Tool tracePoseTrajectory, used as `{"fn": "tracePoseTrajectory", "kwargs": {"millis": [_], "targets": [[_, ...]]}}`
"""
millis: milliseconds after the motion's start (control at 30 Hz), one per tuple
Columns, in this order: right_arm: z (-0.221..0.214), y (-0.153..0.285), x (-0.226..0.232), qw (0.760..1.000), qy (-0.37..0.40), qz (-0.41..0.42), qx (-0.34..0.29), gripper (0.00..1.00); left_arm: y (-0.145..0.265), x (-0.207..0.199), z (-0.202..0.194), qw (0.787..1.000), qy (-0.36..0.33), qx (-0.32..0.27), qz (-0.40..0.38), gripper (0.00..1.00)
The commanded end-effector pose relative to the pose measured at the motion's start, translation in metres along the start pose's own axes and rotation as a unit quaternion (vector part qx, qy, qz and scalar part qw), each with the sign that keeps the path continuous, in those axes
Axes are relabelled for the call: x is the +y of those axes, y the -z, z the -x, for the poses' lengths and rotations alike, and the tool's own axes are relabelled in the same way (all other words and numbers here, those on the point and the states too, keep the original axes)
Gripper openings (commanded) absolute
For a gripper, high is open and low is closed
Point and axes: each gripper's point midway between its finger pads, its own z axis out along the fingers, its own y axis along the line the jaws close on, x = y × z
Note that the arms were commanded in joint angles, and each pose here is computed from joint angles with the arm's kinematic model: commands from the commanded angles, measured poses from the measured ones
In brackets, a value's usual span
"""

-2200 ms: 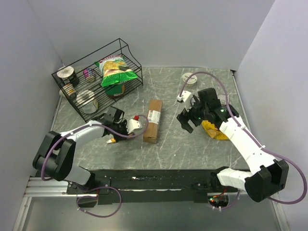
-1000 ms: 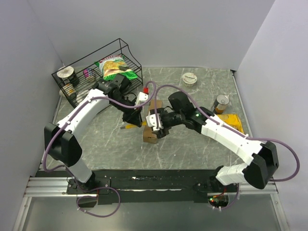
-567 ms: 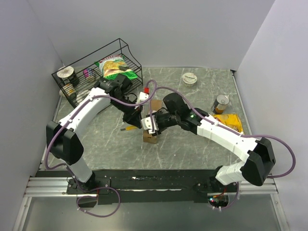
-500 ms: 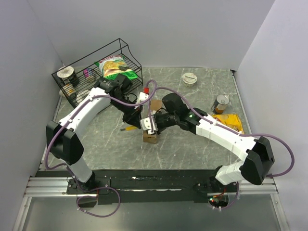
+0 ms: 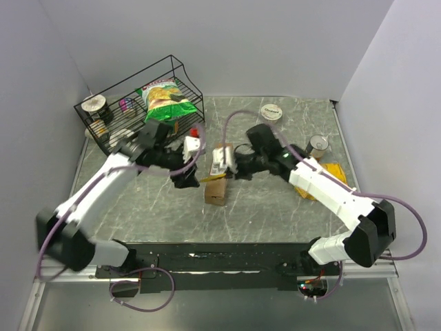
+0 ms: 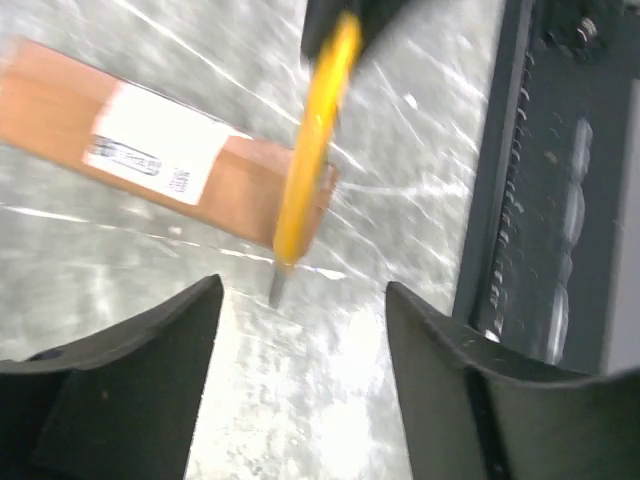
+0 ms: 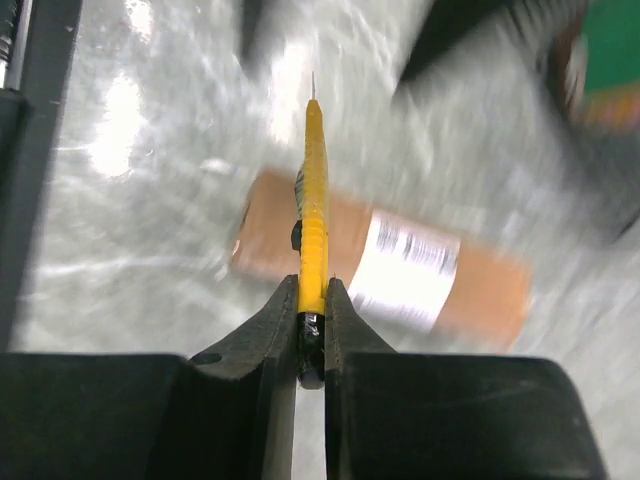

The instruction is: Unpack the express box

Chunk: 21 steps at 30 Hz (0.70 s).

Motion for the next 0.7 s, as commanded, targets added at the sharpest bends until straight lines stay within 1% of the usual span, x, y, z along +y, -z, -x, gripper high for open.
{"fn": "tracePoseTrajectory", "kwargs": {"millis": [0,33,100,200,367,433,500,667], "targets": [[0.011,0.053,0.011,0.978,-0.207,0.007,-0.008,0.00,0.035,0.005,0.056,0.982,-0.063,-0.136,0.116,0.74],[0.025,0.061,0.009,0.973,-0.226,0.019,-0.033,0.00,0.033,0.004,0.054,0.981,-0.062,-0.142,0.116,0.75],[0.026,0.070,0.008,0.957,-0.287,0.032,-0.041,0.00,0.033,0.002,0.054,0.981,-0.052,-0.147,0.113,0.76],[0.041,0.078,0.002,0.957,-0.281,0.031,-0.068,0.00,0.029,0.000,0.054,0.983,-0.049,-0.149,0.098,0.77],[0.044,0.079,-0.006,0.960,-0.268,0.020,-0.073,0.00,0.029,0.002,0.068,0.981,-0.052,-0.163,0.089,0.79],[0.048,0.080,-0.008,0.961,-0.263,0.019,-0.079,0.00,0.026,0.004,0.074,0.981,-0.046,-0.169,0.083,0.82],[0.050,0.081,-0.011,0.963,-0.258,0.018,-0.081,0.00,0.021,0.001,0.075,0.983,-0.047,-0.169,0.059,0.79],[0.054,0.086,-0.016,0.967,-0.243,0.003,-0.083,0.00,0.016,-0.004,0.078,0.983,-0.055,-0.171,0.034,0.68]]}}
